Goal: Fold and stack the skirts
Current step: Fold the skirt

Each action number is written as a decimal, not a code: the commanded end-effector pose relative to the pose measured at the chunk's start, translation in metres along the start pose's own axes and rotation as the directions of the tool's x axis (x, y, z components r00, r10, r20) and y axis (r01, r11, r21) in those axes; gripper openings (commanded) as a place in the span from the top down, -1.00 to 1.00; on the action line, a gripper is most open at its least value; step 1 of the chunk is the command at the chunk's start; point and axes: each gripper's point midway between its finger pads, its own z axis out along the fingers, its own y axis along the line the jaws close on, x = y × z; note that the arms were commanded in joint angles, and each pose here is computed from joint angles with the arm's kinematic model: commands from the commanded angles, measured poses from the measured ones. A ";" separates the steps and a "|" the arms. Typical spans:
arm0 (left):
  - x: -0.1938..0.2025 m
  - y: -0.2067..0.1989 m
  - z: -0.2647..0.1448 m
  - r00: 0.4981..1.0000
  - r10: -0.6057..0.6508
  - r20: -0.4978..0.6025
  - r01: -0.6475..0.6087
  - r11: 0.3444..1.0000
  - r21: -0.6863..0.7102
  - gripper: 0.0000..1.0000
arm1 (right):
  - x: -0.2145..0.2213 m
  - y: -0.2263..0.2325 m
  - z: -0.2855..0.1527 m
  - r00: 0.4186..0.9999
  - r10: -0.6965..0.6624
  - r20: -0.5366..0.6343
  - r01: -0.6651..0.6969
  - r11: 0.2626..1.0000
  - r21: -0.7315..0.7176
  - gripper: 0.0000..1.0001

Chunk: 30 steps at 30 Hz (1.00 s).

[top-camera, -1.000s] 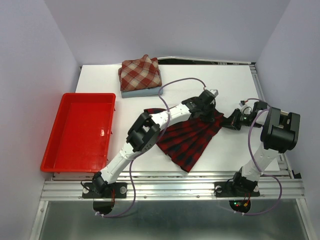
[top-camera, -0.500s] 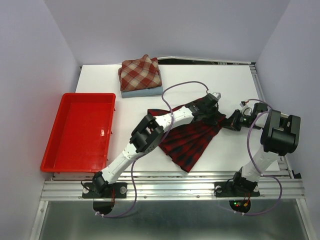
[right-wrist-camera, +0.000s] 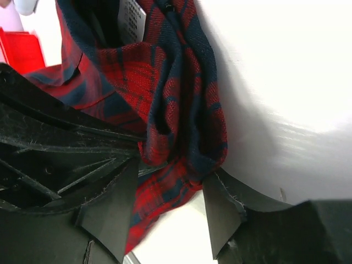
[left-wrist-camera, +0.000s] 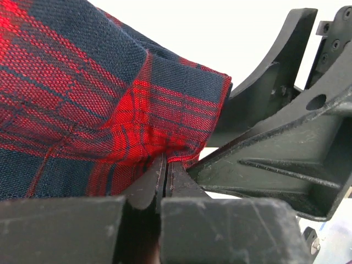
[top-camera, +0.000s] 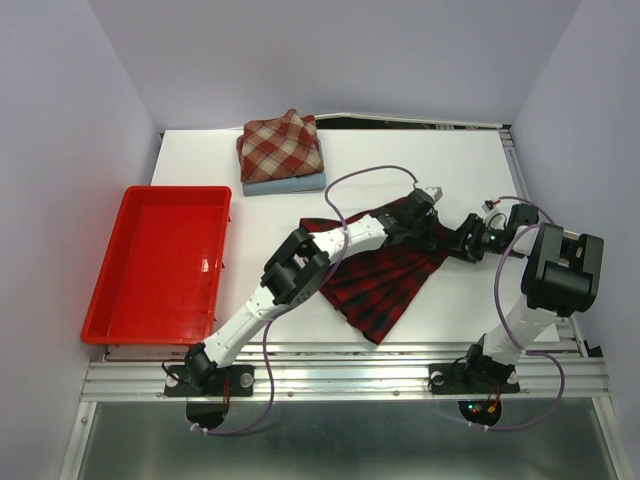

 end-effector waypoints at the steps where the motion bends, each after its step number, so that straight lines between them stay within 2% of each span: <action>1: 0.018 -0.008 0.008 0.999 0.006 -0.033 -0.004 0.999 0.044 1.00 | -0.001 0.005 -0.006 0.996 0.091 0.017 -0.090 0.996 -0.008 -0.11; 12: 0.014 -0.014 0.006 0.999 0.031 -0.009 -0.031 0.999 0.033 0.94 | -0.025 -0.014 0.002 0.956 0.209 0.205 -0.223 0.974 0.048 -0.07; 19: 0.016 -0.021 0.004 0.992 0.128 0.024 -0.127 0.992 -0.020 0.94 | -0.031 -0.026 0.008 0.936 0.255 0.242 -0.276 0.960 0.055 -0.06; 25: 0.017 -0.006 0.006 0.987 0.158 0.028 -0.154 0.980 -0.123 0.83 | -0.030 -0.020 0.007 0.918 0.300 0.259 -0.316 0.948 0.022 -0.22; 28: 0.009 -0.005 0.004 0.986 0.161 0.050 -0.153 0.978 -0.143 0.80 | -0.029 -0.021 0.006 0.916 0.300 0.266 -0.319 0.947 0.030 0.07; 29: 0.009 -0.003 0.005 0.986 0.158 0.051 -0.149 0.978 -0.149 0.76 | -0.028 -0.022 0.006 0.917 0.297 0.268 -0.318 0.948 0.036 0.21; 30: 0.005 -0.007 0.005 0.986 0.157 0.062 -0.147 0.979 -0.140 0.73 | -0.027 -0.023 0.005 0.916 0.298 0.269 -0.321 0.946 0.044 0.49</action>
